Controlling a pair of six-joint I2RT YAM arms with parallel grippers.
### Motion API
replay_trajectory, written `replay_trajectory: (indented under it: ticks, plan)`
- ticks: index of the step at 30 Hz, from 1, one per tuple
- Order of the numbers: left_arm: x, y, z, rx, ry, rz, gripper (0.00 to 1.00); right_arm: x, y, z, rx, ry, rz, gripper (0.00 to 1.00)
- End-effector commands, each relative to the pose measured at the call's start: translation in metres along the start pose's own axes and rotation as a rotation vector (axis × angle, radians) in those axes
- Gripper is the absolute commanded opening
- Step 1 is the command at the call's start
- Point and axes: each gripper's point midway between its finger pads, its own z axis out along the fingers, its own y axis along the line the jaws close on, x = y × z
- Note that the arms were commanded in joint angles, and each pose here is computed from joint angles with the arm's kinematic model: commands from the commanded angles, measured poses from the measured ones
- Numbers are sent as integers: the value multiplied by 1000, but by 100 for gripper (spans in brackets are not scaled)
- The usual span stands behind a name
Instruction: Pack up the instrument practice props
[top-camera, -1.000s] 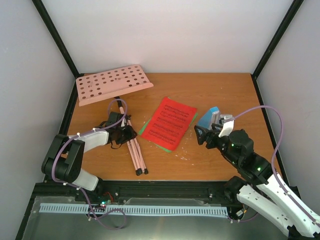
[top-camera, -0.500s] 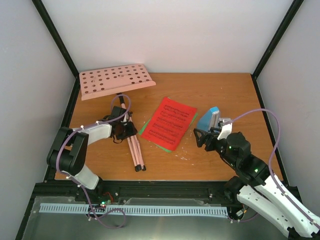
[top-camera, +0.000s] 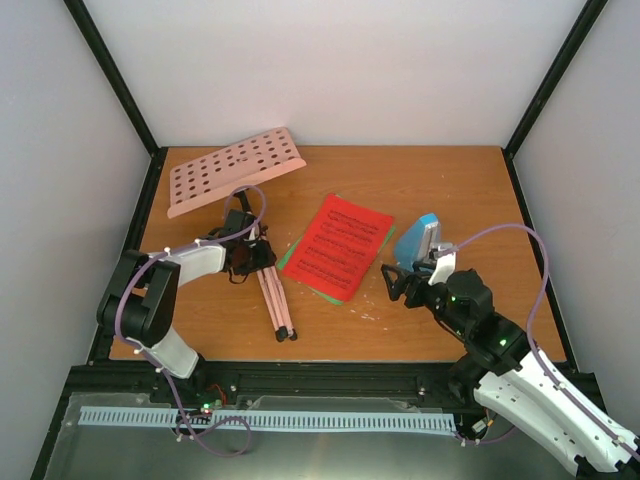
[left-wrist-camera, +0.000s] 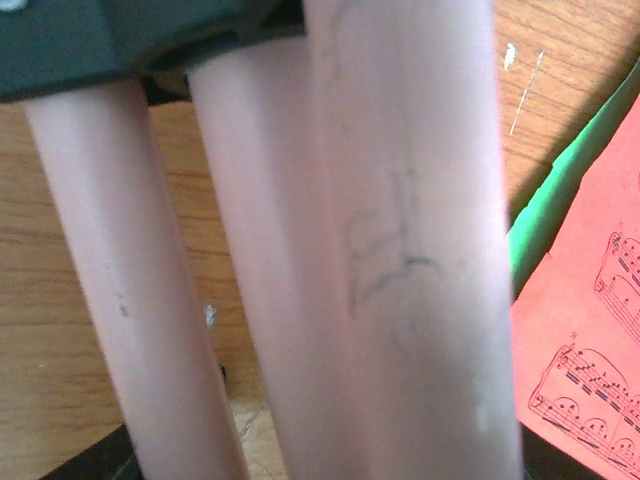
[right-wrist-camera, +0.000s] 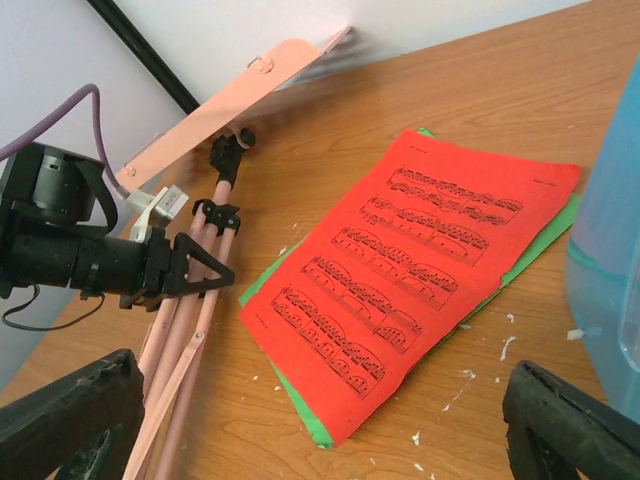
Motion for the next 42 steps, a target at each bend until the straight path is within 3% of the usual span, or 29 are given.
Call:
replay_trajectory:
  ticks: [1,6,10,13,20,27,32,36,42]
  plan:
    - [-52,-5,2,-27,-218,111,53,-3,6,-2,-40,-25,23,96]
    - [-53,-9,-1,-21,-223,118,60,-7,7,-6,-45,-38,9,96]
    - [-54,-12,-6,-5,-238,115,78,-12,12,-10,-67,-48,2,97]
    - [-56,-17,-13,18,-261,116,85,-15,18,-13,-91,-58,6,97]
    - [-76,-45,-60,112,-376,183,99,-26,25,-12,-84,-52,-78,98]
    - [-104,-112,-143,326,-534,425,100,-73,41,2,-6,-68,-241,100]
    - [-133,-135,-178,405,-578,481,99,-118,42,25,48,-149,-284,100]
    - [-164,-108,-196,414,-633,430,99,-148,4,42,80,-140,-217,100]
    - [-199,9,-216,344,-735,178,100,-176,-103,35,339,-172,-147,100]
